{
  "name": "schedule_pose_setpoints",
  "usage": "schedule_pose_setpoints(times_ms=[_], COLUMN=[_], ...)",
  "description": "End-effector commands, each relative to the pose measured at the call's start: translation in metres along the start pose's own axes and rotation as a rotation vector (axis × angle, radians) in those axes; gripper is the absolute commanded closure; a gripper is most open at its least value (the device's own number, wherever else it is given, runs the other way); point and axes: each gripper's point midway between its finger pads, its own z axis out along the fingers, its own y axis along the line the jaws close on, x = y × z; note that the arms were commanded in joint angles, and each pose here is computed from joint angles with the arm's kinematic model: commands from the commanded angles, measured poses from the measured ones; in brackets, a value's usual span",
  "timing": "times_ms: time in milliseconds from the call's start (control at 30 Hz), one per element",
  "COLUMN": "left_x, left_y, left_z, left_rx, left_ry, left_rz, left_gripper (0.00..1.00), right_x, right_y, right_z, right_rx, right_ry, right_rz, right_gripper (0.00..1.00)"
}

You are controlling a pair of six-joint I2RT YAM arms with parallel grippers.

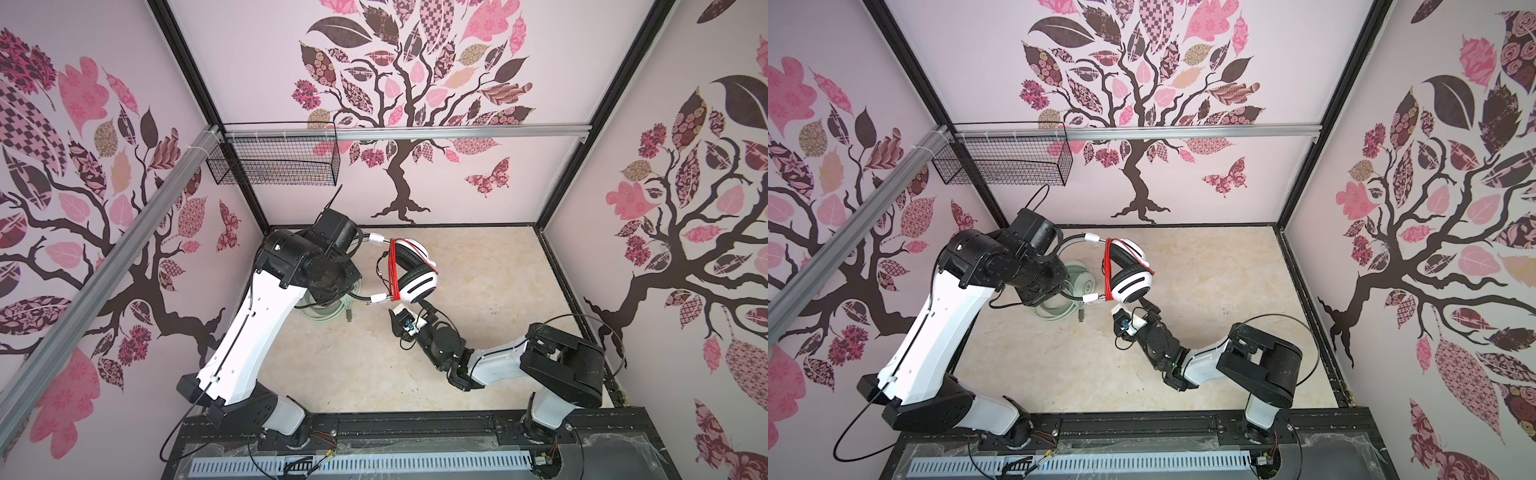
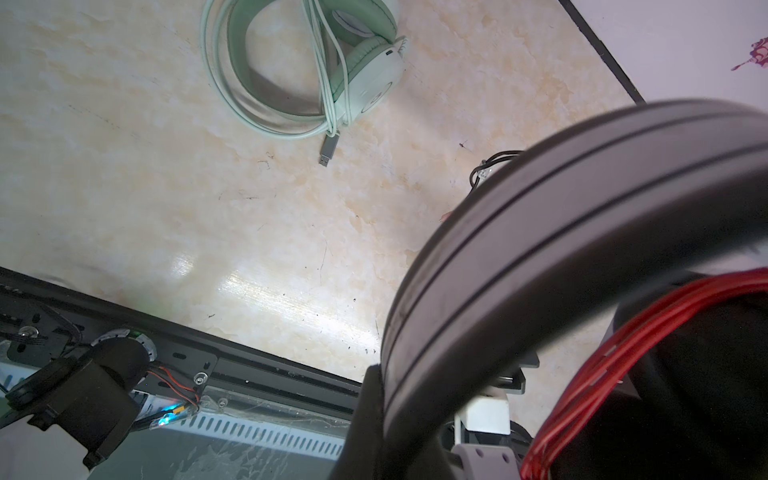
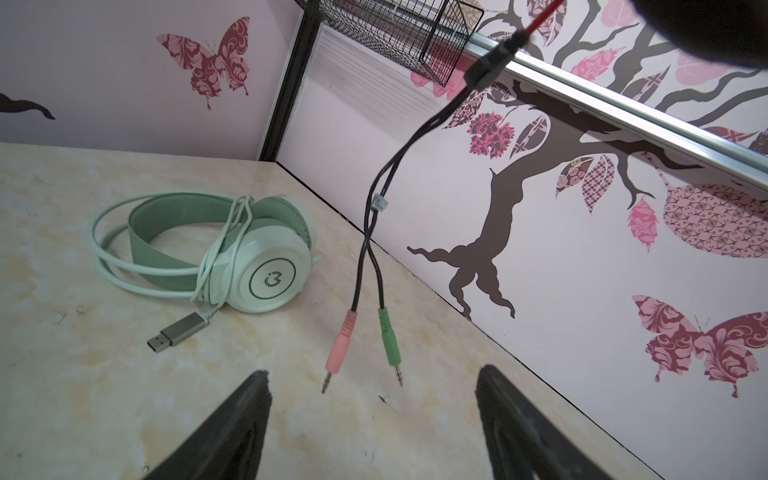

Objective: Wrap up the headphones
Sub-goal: 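Draw the right gripper back toward the robot while the left gripper raises the headset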

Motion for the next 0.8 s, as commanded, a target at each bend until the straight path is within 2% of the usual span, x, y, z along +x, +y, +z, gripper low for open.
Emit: schedule_pose_setpoints(times_ms=[0,133,400,767], left_x=[-0.006,-0.005,-0.003,0.001], left_y=[-0.018,-0.017,-0.015,-0.013], left_z=[-0.012,-0.014,-0.021,-0.021], left_rx=[0.104,0.111,0.131,0.146], left_ry=[-0.02,-0.021,-0.022,-0.014], left_rz=[-0.033,-0.034,-0.025,-0.012], left_gripper=[1.0,1.0,1.0,1.0], right_x=[0.007,0.015,0.027,0.03], right_y=[0.012,0.02,0.011,0.002], right_z=[0.015,0.026,0.041,0.051], right_rx=[0.004,0.01,0.108,0.113], right_ry=[0.035,0.058,0.057,0.048], right_rz=[-0.012,-0.023,-0.055,-0.082], right_gripper=[0.17,0.18,0.28,0.34])
